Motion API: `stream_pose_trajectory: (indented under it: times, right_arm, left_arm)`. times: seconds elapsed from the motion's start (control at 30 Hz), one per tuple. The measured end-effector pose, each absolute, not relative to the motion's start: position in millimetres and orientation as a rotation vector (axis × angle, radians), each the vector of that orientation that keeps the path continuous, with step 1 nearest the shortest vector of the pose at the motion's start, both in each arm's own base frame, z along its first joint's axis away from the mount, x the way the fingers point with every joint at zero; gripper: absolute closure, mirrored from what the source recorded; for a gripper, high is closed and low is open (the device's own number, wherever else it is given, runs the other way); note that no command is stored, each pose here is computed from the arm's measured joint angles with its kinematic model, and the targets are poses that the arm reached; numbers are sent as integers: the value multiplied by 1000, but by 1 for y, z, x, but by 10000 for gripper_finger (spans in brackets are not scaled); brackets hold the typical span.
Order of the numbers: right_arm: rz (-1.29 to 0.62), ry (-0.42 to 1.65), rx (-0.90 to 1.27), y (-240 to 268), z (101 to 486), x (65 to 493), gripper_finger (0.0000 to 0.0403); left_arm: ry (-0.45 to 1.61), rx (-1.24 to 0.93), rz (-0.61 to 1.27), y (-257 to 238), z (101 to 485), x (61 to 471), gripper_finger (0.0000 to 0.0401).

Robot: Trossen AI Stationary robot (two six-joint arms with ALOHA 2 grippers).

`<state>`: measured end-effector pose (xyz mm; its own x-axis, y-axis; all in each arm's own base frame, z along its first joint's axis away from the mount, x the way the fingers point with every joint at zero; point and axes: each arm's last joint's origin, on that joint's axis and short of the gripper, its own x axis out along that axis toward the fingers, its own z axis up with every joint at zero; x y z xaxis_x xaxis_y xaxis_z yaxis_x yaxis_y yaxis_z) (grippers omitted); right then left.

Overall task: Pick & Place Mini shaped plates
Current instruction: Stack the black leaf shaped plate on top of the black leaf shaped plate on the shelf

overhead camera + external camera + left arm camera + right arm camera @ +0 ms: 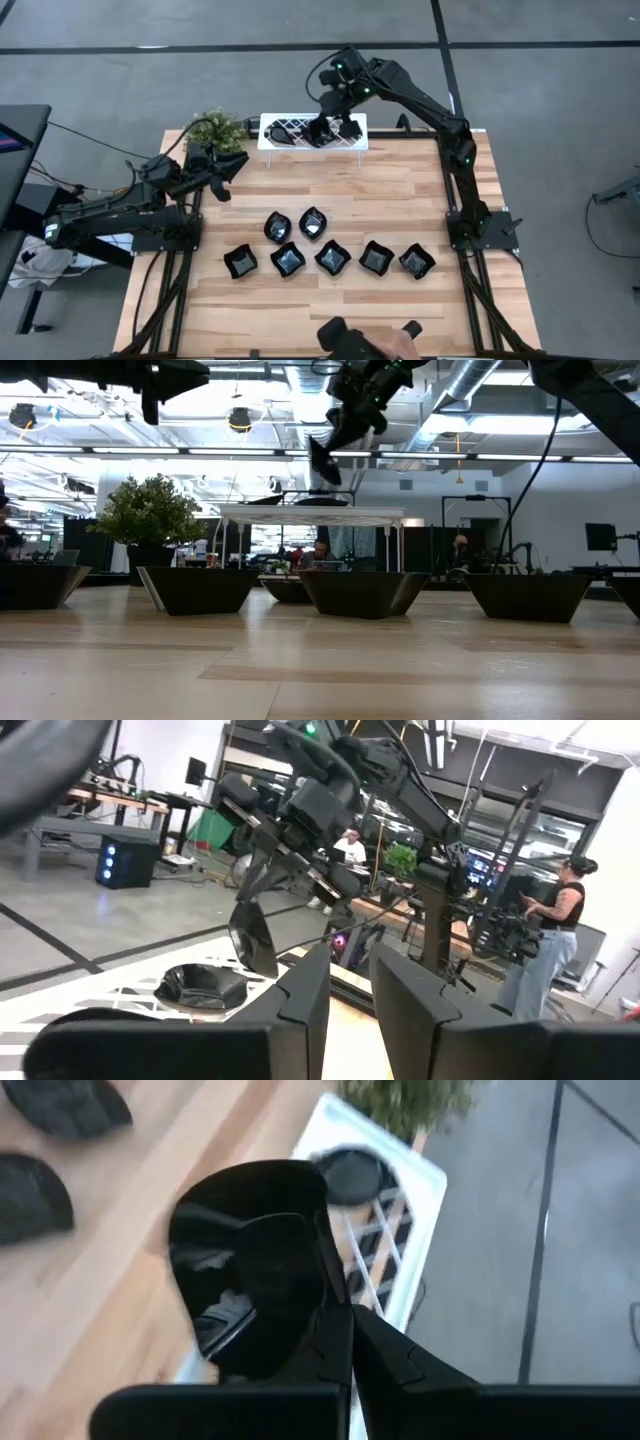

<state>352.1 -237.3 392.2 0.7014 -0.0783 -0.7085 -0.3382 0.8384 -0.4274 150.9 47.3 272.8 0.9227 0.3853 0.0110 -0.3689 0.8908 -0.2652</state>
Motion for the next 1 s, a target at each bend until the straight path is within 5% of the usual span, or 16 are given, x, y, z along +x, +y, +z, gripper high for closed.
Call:
stream_pose_trajectory:
  times: [1.0]
  right_arm:
    - [-241,760,-517,-140,413,409,403]
  left_arm:
    - [-42,-403,349,55,258,182,325]
